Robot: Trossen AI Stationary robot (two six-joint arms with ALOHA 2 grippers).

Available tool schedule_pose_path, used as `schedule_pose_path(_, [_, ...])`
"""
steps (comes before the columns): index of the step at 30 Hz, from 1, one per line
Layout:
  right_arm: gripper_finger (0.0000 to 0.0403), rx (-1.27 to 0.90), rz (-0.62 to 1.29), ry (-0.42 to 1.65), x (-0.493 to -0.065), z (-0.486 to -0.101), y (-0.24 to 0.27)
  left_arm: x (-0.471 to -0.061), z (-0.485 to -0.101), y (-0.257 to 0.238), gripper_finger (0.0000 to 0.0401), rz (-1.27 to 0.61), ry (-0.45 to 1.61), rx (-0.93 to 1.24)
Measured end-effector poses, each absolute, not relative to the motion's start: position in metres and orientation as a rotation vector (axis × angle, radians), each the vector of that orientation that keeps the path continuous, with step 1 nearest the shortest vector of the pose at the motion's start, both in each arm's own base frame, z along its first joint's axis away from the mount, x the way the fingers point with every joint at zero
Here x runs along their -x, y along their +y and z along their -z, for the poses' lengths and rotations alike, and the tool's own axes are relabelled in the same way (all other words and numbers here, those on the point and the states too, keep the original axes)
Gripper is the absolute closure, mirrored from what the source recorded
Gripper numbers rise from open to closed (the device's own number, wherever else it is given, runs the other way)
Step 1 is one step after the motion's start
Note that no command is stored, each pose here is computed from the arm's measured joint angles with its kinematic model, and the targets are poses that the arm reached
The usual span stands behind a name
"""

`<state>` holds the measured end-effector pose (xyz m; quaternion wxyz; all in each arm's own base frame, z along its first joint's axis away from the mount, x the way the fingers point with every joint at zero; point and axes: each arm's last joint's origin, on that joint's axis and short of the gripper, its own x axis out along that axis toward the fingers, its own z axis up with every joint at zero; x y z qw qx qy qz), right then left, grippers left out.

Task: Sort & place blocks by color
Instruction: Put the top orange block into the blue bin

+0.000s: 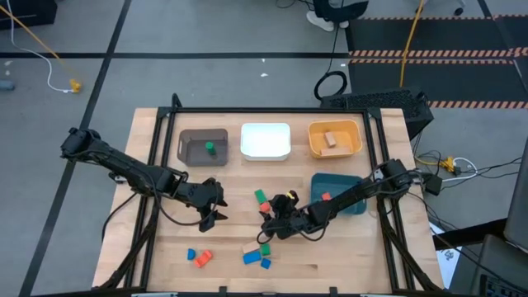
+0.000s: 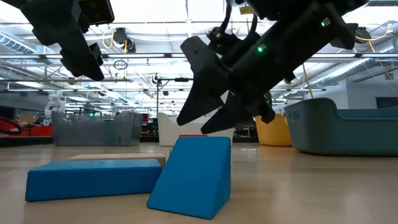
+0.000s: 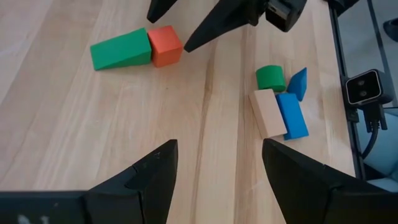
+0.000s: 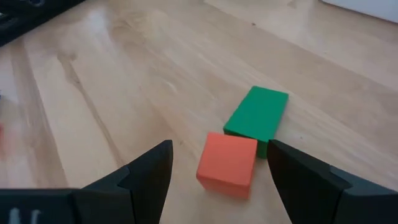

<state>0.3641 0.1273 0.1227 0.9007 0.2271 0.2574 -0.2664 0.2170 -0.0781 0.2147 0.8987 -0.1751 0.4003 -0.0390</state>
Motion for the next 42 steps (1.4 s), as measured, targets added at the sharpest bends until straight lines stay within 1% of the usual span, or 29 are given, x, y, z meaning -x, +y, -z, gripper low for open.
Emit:
schedule_pose_path(12, [0.0152,-0.433,0.552,0.559,-0.363,-0.121,0.127,-0.217,-0.215,-0.078,0.0167,0.088,0.828,0.345])
schedule_pose_path(15, [0.0152,-0.435,0.553,0.558,-0.364,-0.116,0.127,-0.217,-0.215,-0.078,0.0167,0.091,0.827,0.338])
schedule_pose_path(22, [0.0153,-0.479,0.564,0.528,-0.370,-0.090,0.130,-0.217,-0.215,-0.078,0.0167,0.090,0.827,0.337])
schedule_pose_path(24, [0.0163,-0.475,0.574,0.512,-0.371,-0.087,0.130,-0.217,-0.215,-0.078,0.0167,0.090,0.828,0.337])
schedule_pose_path(26, [0.0182,-0.460,0.577,0.514,-0.371,-0.086,0.129,-0.217,-0.215,-0.078,0.0167,0.090,0.829,0.336])
schedule_pose_path(29, [0.0227,-0.435,0.579,0.522,-0.371,-0.085,0.129,-0.217,-0.214,-0.078,0.0167,0.093,0.829,0.329])
schedule_pose_path(32, [0.0282,-0.439,0.577,0.521,-0.371,-0.086,0.129,-0.217,-0.214,-0.078,0.0167,0.092,0.831,0.328])
schedule_pose_path(37, [0.0286,-0.463,0.569,0.521,-0.371,-0.089,0.129,-0.217,-0.214,-0.078,0.0167,0.091,0.833,0.328])
schedule_pose_path(42, [0.0286,-0.486,0.467,0.558,-0.372,-0.108,0.128,-0.217,-0.214,-0.078,0.0167,0.090,0.834,0.327])
